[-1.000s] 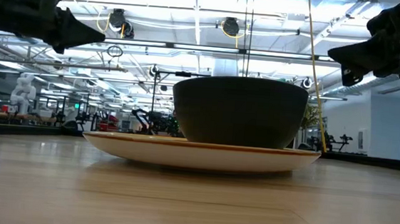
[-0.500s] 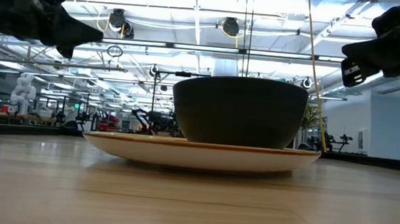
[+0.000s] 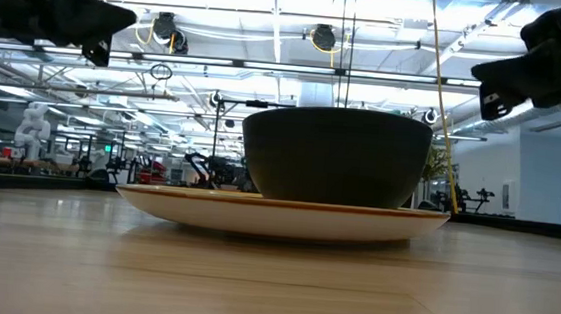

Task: Set table place
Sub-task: Return to Home Position

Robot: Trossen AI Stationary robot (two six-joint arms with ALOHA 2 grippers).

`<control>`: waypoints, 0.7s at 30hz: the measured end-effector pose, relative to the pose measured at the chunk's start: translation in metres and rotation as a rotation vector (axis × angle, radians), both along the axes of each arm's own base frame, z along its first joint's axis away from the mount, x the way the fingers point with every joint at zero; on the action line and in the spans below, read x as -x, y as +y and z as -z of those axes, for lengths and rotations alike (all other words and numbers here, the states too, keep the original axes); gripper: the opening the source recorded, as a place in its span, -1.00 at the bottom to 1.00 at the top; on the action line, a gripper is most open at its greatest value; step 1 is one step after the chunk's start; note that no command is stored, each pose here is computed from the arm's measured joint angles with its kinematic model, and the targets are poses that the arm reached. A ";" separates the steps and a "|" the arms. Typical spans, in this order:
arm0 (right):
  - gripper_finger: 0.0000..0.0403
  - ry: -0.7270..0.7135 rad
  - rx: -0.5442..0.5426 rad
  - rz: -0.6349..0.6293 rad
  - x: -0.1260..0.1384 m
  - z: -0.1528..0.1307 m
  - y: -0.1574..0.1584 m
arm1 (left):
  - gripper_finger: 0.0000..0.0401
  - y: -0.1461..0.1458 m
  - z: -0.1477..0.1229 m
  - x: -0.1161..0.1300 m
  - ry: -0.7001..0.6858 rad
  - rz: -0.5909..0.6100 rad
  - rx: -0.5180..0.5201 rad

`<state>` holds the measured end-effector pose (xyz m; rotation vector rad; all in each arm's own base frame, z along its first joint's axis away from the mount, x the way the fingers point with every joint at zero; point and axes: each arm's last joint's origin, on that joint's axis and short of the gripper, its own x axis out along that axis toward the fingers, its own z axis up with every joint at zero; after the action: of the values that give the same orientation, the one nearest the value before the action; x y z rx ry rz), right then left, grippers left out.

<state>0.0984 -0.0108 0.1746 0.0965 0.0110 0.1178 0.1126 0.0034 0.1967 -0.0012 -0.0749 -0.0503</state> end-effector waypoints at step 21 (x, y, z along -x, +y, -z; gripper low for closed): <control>-1.00 -0.019 0.076 -0.097 -0.001 0.000 0.012 | -0.96 -0.010 0.001 0.000 0.007 0.017 -0.005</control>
<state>0.0994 0.0009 0.1743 0.0193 0.0014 0.2151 0.1128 -0.0071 0.1959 0.0029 -0.0675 -0.0670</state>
